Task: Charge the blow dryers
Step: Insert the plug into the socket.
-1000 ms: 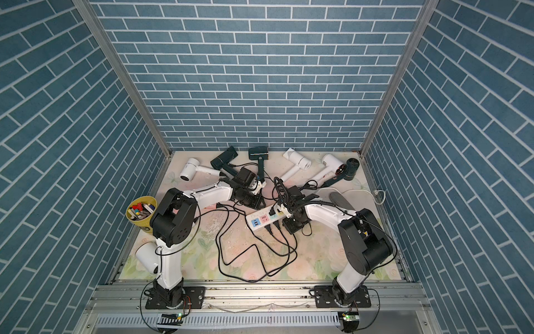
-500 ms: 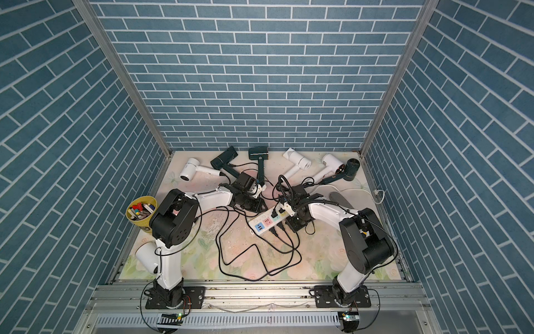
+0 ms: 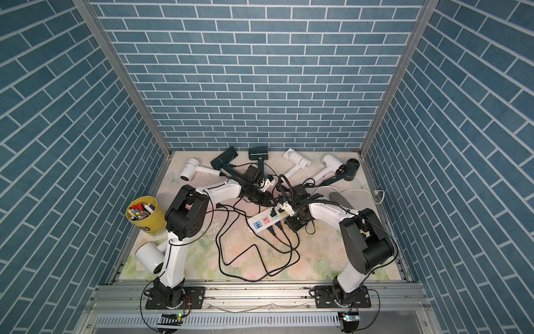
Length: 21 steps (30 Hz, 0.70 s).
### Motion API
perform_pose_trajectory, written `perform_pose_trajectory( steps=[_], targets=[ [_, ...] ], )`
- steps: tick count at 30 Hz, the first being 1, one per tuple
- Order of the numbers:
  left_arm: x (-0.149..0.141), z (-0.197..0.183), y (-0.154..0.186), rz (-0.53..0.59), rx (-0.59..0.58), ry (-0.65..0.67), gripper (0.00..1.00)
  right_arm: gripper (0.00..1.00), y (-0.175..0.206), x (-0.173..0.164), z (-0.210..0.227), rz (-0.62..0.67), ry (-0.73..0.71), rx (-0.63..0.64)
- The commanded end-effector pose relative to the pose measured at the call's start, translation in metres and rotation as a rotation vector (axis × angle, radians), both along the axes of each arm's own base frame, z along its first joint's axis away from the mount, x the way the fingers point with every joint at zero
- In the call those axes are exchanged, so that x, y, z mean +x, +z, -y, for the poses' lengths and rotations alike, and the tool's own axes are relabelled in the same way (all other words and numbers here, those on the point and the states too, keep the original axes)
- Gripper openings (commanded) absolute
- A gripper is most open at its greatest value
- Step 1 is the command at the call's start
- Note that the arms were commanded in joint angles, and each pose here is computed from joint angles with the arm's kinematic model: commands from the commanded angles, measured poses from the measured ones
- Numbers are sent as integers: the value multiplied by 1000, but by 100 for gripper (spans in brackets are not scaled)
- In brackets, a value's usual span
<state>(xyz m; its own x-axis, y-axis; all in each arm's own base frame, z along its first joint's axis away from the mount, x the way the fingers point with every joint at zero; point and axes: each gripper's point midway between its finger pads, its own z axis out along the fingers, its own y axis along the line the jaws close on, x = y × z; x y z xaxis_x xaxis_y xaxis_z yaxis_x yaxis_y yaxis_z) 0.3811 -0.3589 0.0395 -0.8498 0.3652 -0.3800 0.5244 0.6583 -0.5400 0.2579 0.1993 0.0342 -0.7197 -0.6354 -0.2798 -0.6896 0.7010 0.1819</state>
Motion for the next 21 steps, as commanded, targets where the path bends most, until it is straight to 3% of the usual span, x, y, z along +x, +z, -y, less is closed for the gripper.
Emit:
perform_pose_trajectory(
  steps=[1,21],
  targets=[
    [-13,-4,-23,-61,43,-19,42,0,9,11,-8,45,61,43],
    [-29,2,-37,-78,15,-23,41,0,11,23,-7,19,36,85]
  ],
)
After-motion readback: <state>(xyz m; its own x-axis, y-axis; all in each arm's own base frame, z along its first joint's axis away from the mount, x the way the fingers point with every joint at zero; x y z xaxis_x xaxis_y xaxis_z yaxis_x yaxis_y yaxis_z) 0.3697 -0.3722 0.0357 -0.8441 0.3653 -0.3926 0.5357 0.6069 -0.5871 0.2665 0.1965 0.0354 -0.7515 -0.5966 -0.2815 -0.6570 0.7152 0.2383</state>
